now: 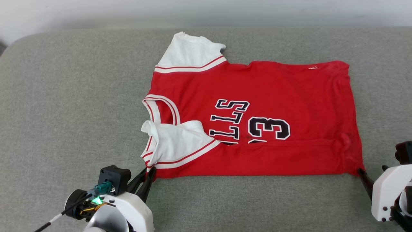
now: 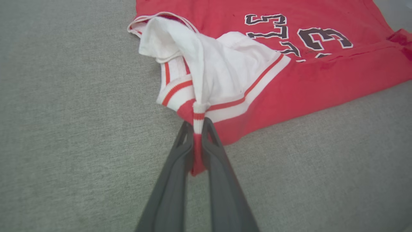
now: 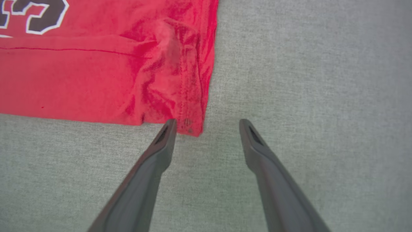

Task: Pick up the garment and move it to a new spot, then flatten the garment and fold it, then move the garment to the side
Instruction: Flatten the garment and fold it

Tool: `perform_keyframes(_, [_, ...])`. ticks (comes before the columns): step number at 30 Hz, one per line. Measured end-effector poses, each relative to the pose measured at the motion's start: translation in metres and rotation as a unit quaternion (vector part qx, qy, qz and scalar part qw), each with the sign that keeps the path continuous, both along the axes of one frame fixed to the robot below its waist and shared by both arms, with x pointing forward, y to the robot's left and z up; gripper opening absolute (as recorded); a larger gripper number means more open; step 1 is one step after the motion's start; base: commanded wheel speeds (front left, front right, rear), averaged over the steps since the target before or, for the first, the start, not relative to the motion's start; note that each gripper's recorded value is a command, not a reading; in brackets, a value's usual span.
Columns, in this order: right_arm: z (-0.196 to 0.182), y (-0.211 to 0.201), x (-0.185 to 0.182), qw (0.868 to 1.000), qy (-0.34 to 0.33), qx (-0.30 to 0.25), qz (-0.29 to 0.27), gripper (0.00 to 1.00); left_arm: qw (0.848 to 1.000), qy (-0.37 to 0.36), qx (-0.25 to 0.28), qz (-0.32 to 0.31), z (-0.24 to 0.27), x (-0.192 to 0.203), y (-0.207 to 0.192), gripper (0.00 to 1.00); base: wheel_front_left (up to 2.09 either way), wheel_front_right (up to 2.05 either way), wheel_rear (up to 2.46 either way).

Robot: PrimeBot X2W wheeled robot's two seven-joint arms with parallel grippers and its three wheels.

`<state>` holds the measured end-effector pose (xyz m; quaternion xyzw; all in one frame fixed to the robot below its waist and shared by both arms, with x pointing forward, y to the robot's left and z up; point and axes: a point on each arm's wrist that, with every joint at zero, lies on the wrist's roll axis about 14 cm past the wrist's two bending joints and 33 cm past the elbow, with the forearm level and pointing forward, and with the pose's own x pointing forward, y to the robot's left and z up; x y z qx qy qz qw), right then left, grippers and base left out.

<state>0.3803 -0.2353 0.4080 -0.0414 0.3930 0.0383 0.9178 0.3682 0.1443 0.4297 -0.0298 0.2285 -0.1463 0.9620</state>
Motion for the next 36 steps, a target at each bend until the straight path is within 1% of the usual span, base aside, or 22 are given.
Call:
perform_keyframes(4, [-0.015, 0.008, 0.009, 1.000, 0.022, 0.008, 0.003, 1.00, 1.000, 0.000, -0.001, -0.004, 0.000, 0.000, -0.001, 0.00, 0.00, 0.00, 0.00])
perform_keyframes(6, [-0.024, 0.010, 0.011, 0.999, 0.035, -0.002, 0.013, 1.00, 1.000, -0.001, 0.002, -0.005, -0.001, 0.001, 0.000, 0.00, 0.00, 0.00, 0.00])
perform_keyframes(9, [-0.036, 0.015, 0.015, 0.999, 0.049, -0.001, 0.017, 1.00, 1.000, -0.006, 0.021, -0.008, -0.003, 0.004, 0.004, 0.00, 0.00, 0.00, 0.00])
perform_keyframes(13, [-0.049, 0.022, 0.017, 0.997, 0.068, 0.002, 0.024, 1.00, 1.000, -0.002, 0.016, -0.004, -0.008, 0.005, 0.004, 0.00, 0.00, 0.00, 0.00])
perform_keyframes(14, [-0.052, 0.024, 0.016, 0.997, 0.074, 0.004, 0.027, 0.49, 1.000, -0.001, 0.016, -0.003, -0.009, 0.005, 0.005, 0.00, 0.00, 0.00, 0.00])
perform_keyframes(15, [-0.054, 0.026, 0.016, 0.996, 0.079, 0.005, 0.030, 0.11, 1.000, 0.003, 0.017, -0.002, -0.011, 0.005, 0.006, 0.00, 0.00, 0.00, 0.00])
perform_keyframes(16, [-0.055, 0.027, 0.016, 0.996, 0.083, 0.007, 0.031, 0.00, 1.000, 0.006, 0.019, -0.001, -0.013, 0.004, 0.007, 0.00, 0.00, 0.00, 0.00])
perform_keyframes(20, [-0.055, 0.035, 0.013, 0.995, 0.086, 0.017, 0.040, 0.00, 1.000, 0.009, 0.020, -0.004, -0.015, 0.001, 0.007, 0.00, 0.00, 0.00, 0.00])
perform_keyframes(24, [-0.049, 0.028, 0.008, 0.996, 0.078, 0.014, 0.032, 0.00, 0.999, 0.019, 0.024, -0.014, -0.016, -0.007, 0.008, 0.00, 0.00, 0.00, 0.00])
perform_keyframes(28, [-0.041, 0.015, -0.006, 0.997, 0.077, 0.004, 0.021, 0.00, 0.999, 0.026, 0.039, -0.024, -0.016, -0.017, 0.014, 0.00, 0.00, 0.00, 0.00])
perform_keyframes(36, [-0.010, -0.014, -0.034, 0.998, 0.056, -0.010, -0.006, 0.00, 0.997, 0.051, 0.040, -0.034, -0.020, -0.053, 0.016, 0.00, 0.00, 0.00, 0.00])
